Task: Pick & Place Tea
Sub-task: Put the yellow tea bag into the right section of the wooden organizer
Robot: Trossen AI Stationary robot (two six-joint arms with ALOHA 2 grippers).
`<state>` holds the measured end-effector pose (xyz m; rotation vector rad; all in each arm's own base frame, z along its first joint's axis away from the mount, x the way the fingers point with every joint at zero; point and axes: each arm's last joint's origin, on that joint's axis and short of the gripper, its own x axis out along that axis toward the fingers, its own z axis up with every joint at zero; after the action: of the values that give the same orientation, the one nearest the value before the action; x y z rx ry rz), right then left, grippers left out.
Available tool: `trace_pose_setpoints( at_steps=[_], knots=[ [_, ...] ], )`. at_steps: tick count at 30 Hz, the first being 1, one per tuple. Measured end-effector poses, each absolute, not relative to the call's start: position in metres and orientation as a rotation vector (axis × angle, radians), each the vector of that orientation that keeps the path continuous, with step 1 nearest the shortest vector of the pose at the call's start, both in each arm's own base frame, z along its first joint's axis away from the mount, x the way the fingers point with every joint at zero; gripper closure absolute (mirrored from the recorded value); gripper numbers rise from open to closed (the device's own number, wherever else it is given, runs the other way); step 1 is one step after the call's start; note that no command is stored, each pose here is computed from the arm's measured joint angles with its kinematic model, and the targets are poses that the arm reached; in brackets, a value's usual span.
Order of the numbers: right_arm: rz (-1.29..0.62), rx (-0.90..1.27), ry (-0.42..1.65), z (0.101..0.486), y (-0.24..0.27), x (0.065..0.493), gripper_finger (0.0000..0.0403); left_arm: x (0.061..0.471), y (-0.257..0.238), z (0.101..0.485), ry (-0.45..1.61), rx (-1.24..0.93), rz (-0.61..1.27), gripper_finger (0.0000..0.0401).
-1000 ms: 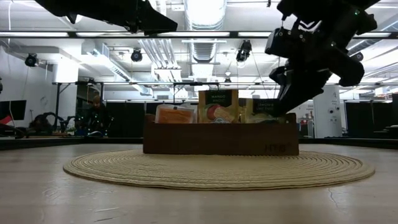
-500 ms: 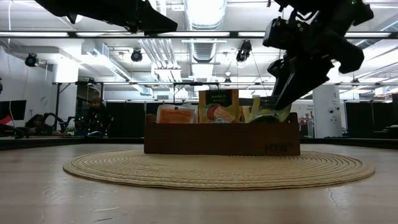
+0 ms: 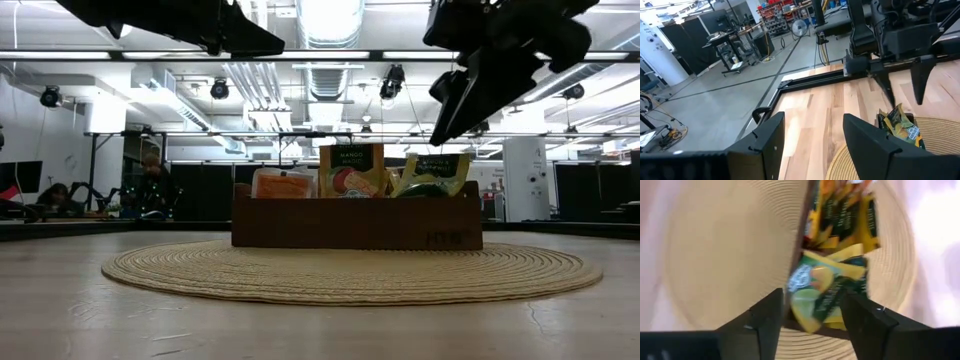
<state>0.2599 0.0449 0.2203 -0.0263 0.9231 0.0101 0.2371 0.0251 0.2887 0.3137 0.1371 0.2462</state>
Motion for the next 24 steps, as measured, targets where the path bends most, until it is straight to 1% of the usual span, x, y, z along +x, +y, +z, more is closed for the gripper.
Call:
trace_pose_setpoints(
  at_steps=[2, 4, 6, 9, 13, 24],
  knots=[
    [0.047, 0.009, 0.930, 0.220, 0.046, 0.260, 0.0232, 0.237, 0.025, 0.289, 0.139, 0.314, 0.246, 0.0206],
    [0.095, 0.035, 0.935, 0.218, 0.048, 0.262, 0.0263, 0.237, 0.025, 0.289, 0.139, 0.314, 0.246, 0.0206],
    [0.125, 0.033, 0.930, 0.215, 0.053, 0.265, 0.0304, 0.237, 0.025, 0.289, 0.139, 0.317, 0.246, 0.0206],
    [0.182, -0.038, 0.897, 0.211, 0.061, 0.271, 0.0375, 0.237, 0.025, 0.289, 0.139, 0.319, 0.246, 0.0206],
    [0.197, -0.067, 0.899, 0.201, 0.065, 0.278, 0.0392, 0.237, 0.025, 0.288, 0.141, 0.319, 0.245, 0.0206],
    [0.010, -0.100, 1.014, 0.176, 0.047, 0.286, 0.0394, 0.237, 0.025, 0.287, 0.154, 0.320, 0.243, 0.0206]
  ],
)
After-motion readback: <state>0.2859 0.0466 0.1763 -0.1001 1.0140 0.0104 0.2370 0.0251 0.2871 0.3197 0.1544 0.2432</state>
